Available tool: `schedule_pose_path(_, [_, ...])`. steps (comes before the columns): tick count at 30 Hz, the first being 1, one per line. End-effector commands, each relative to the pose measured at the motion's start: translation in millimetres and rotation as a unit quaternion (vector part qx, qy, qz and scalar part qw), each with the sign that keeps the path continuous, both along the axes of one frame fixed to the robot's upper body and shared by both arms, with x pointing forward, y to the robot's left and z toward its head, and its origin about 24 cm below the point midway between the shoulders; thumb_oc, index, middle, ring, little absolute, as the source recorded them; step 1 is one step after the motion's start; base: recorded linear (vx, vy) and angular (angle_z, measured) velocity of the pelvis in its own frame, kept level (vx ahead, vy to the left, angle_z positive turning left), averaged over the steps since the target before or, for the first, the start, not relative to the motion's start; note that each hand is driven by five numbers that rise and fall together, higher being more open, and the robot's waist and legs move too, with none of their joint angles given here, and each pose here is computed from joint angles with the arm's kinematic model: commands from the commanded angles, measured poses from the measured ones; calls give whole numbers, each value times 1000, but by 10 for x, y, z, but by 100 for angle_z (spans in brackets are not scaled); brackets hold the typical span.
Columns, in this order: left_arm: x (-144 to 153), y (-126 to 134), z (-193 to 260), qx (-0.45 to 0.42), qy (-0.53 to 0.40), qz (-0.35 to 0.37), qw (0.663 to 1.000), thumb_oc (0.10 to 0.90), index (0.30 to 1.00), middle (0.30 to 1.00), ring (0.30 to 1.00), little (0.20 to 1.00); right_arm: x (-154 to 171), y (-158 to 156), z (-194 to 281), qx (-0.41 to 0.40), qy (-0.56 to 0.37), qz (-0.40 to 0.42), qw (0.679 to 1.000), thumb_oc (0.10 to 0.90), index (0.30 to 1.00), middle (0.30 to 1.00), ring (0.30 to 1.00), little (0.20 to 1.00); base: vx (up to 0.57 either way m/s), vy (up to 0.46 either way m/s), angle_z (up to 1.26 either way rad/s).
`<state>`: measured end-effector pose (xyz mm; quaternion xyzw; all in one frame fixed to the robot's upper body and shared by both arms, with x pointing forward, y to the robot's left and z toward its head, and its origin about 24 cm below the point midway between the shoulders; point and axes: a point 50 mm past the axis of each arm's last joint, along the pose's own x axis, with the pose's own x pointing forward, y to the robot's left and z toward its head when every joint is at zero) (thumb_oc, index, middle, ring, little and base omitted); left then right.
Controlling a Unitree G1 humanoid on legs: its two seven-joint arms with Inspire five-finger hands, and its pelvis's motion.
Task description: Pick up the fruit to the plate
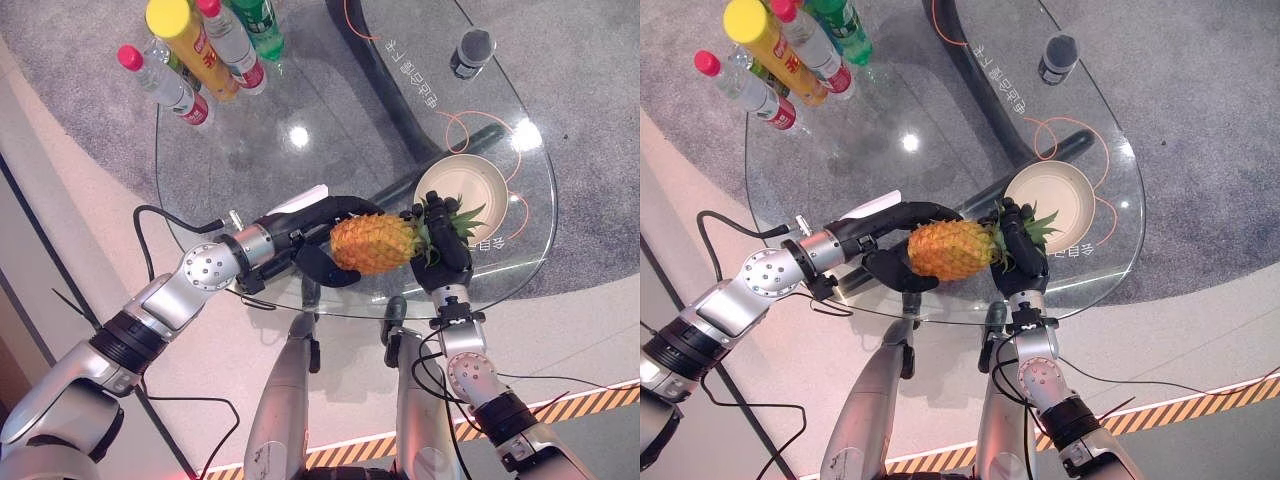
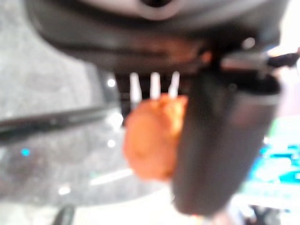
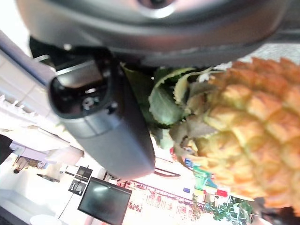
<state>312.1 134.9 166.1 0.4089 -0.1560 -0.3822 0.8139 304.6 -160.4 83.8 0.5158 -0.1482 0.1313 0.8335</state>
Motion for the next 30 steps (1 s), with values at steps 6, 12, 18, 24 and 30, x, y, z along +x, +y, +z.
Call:
schedule_pose_path(6, [-326,-334,-172,37,11,-111,993,800,900,900,900,900,110,142,1022,-8,-237,30,971,100,300,300,300,200,0,0,0])
schedule_pose_path(12, [-314,-311,-173,35,19,-105,994,800,900,900,900,900,111,96,1046,-44,-234,7,971,100,300,300,300,200,0,0,0])
schedule_pose_path(18, [-302,-270,-175,34,23,-91,995,800,900,900,900,900,76,-15,1154,-118,-233,-73,963,100,300,300,300,200,0,0,0])
schedule_pose_path(24, [-294,-162,-195,27,16,-56,998,800,900,900,900,900,-15,-84,1294,-232,-238,-147,932,100,300,300,300,200,0,0,0])
schedule_pose_path(30, [-245,28,-189,23,-7,6,1000,800,900,900,900,900,-86,-202,1358,-320,-231,-208,895,100,300,300,300,200,0,0,0])
